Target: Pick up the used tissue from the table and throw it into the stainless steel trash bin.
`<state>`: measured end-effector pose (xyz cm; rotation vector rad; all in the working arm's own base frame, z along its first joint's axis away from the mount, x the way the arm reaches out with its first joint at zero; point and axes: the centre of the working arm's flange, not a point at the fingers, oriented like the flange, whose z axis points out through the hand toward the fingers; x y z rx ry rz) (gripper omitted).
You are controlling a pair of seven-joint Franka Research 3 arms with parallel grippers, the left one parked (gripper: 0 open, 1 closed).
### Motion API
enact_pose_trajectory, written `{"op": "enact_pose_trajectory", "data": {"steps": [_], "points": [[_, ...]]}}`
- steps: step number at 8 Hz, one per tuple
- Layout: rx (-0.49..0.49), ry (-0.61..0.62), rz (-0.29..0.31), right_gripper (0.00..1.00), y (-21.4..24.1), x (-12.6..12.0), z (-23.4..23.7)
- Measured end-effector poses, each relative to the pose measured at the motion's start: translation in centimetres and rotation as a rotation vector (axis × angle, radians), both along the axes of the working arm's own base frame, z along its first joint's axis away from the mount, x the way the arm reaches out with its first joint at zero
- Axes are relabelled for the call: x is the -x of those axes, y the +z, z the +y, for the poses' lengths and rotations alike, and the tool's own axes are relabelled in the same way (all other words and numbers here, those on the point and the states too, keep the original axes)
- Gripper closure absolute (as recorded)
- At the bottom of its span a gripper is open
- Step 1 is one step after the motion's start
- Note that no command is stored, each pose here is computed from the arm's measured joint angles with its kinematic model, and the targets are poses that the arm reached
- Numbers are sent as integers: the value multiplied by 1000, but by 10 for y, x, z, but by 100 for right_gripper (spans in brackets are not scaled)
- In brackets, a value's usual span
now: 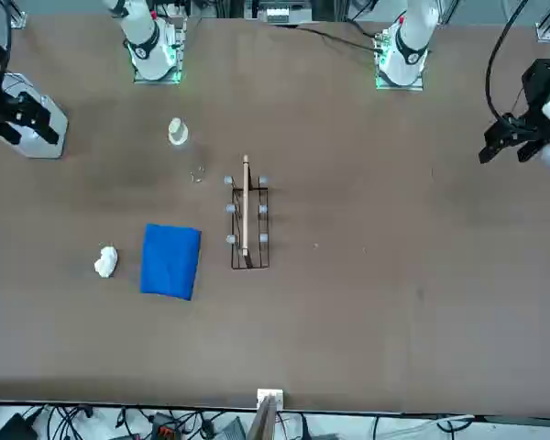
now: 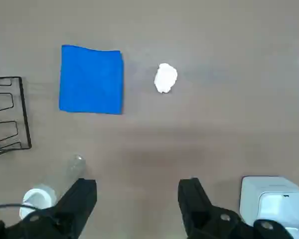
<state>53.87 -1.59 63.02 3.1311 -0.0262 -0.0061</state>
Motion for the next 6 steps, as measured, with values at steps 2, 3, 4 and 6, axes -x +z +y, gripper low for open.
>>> {"op": "enact_pose_trajectory", "data": {"steps": [2, 3, 4, 6], "points": [[0, -5, 1, 0, 0, 0, -3], [0, -5, 5, 0, -2, -1, -3], [1, -5, 18, 0, -9, -4, -2], [9, -5, 72, 0, -42, -20, -2]]}}
